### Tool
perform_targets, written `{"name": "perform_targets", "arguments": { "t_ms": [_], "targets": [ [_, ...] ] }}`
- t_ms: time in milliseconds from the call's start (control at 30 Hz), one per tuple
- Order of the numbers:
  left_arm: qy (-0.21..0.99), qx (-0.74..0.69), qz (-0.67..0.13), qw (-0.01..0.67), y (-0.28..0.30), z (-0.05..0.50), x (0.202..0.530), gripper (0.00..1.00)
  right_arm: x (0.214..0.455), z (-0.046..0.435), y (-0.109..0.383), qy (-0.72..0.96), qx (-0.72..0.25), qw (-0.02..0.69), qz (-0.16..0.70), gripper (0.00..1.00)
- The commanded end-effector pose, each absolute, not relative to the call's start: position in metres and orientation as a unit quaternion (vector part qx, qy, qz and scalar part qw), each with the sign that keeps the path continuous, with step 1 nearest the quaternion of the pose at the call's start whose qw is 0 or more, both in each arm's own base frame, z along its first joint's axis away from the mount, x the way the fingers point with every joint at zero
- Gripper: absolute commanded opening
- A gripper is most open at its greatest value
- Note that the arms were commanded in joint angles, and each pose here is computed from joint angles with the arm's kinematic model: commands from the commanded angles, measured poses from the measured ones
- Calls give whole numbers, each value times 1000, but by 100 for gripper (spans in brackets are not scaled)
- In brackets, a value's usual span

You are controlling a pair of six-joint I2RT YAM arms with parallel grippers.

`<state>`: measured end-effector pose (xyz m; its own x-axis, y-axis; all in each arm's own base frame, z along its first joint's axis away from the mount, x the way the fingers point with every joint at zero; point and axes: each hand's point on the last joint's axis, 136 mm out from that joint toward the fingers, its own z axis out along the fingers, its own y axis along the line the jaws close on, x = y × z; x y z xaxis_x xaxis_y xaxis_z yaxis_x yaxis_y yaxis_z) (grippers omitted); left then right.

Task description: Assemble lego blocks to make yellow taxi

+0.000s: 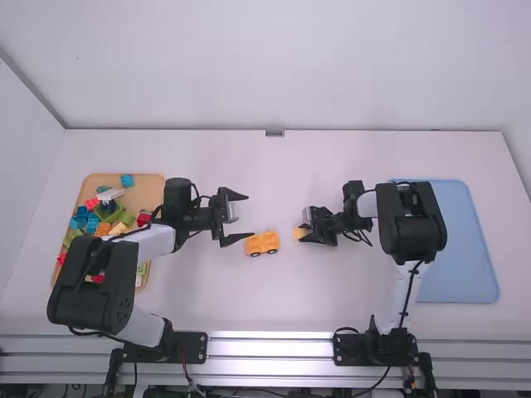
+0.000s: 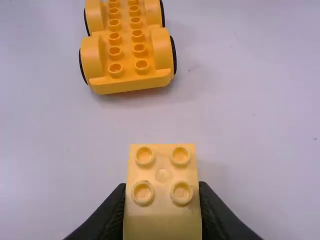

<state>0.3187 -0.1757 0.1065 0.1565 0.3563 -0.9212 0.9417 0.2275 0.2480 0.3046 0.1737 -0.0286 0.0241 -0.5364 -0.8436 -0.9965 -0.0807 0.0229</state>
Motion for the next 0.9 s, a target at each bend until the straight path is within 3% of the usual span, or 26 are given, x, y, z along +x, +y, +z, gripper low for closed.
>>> {"name": "perform_targets", "arguments": {
  "t_ms": [0,133,367,700,867],
  "targets": [
    [594,556,-287,506,-175,89,317,99,307,-29,172,608,-634,308,364,23],
    [603,552,-308,487,-177,69,313,99,307,-9,172,599,-642,304,369,18],
    [647,551,-281,446,-177,34,317,99,316,23,172,593,-647,302,372,20],
    [666,547,-281,423,-175,16,303,99,339,56,174,585,-659,315,352,21],
    [645,552,-294,438,-179,20,295,99,339,63,185,573,-670,314,353,19]
  ]
}}
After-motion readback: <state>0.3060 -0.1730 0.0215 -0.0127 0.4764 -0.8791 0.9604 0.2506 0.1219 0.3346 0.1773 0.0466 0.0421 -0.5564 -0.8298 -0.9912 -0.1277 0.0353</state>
